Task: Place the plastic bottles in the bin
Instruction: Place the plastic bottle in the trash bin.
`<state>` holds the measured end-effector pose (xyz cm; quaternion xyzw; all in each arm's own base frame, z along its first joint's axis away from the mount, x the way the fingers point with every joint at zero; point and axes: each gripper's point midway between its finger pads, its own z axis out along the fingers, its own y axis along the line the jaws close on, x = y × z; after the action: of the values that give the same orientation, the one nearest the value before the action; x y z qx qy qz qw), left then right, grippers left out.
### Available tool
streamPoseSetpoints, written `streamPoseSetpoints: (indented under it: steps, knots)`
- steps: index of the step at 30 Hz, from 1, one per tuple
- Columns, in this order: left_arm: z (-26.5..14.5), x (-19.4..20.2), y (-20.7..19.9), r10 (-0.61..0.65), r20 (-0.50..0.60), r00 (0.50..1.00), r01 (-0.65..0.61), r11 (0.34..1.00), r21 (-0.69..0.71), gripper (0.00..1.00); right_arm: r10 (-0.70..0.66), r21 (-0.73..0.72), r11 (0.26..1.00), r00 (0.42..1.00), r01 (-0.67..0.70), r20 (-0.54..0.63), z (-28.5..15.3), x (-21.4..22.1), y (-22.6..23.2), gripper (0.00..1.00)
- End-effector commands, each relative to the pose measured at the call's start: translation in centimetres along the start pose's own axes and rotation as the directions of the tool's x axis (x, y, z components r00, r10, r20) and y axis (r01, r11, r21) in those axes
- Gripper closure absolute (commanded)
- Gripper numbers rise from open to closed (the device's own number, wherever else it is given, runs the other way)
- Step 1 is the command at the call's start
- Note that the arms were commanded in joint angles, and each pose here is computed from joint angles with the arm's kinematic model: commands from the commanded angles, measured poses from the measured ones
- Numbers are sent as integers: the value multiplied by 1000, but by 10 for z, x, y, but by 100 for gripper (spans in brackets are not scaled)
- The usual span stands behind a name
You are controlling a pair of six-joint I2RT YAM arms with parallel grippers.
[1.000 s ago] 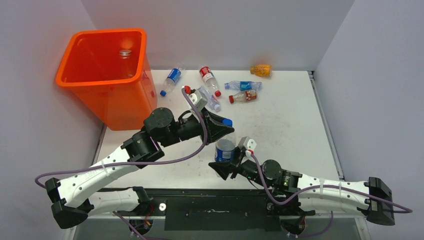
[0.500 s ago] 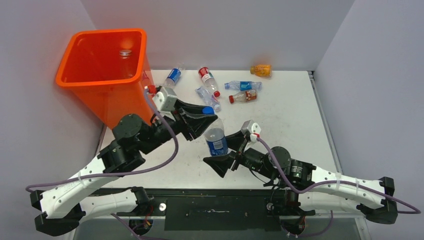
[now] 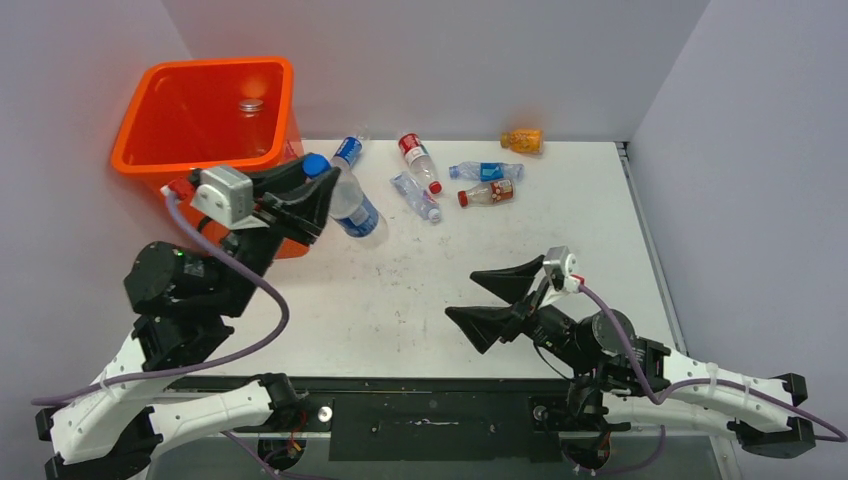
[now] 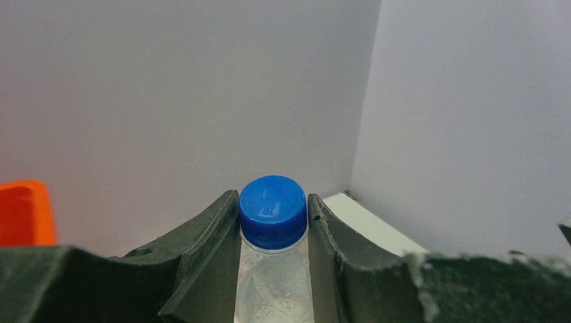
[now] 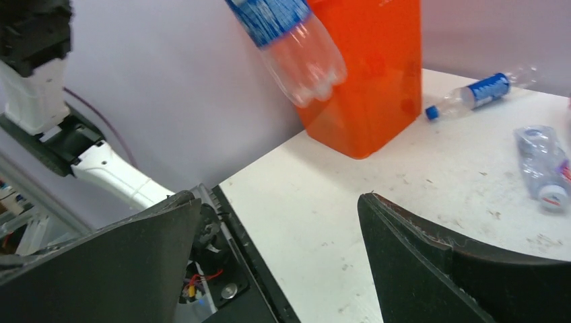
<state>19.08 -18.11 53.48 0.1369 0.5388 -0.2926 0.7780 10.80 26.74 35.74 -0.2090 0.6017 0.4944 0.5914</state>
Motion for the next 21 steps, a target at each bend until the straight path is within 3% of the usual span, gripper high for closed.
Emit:
streamPoseSetpoints:
  steps: [1, 3, 6, 8, 12, 18, 21]
  knots:
    - [-27, -100, 62, 172, 199, 965, -114, 955, -273, 100, 2, 145, 989, 995, -16, 98, -14, -7, -33, 10]
    - [-30, -118, 79, 275, 188, 943, -190, 907, -375, 100, 0, 181, 983, 994, -19, 106, -18, -1, -43, 10]
    - [-16, -129, 96, 457, 51, 888, -373, 780, -503, 100, -7, 226, 974, 996, -14, 92, -18, 9, -52, 10]
    - [-1, -136, 102, 508, -3, 861, -425, 717, -553, 100, -13, 248, 969, 997, -6, 77, -16, 16, -57, 10]
    - [34, -142, 142, 485, 4, 875, -374, 679, -632, 100, -17, 277, 961, 998, 0, 59, -7, 24, -61, 10]
    - [44, -149, 203, 572, -50, 818, -361, 443, -820, 100, 29, 349, 936, 998, -49, 62, -4, 40, -74, 10]
    - [61, -133, 218, 592, -87, 801, -381, 392, -837, 100, 98, 324, 937, 988, -132, 119, -10, 45, -75, 10]
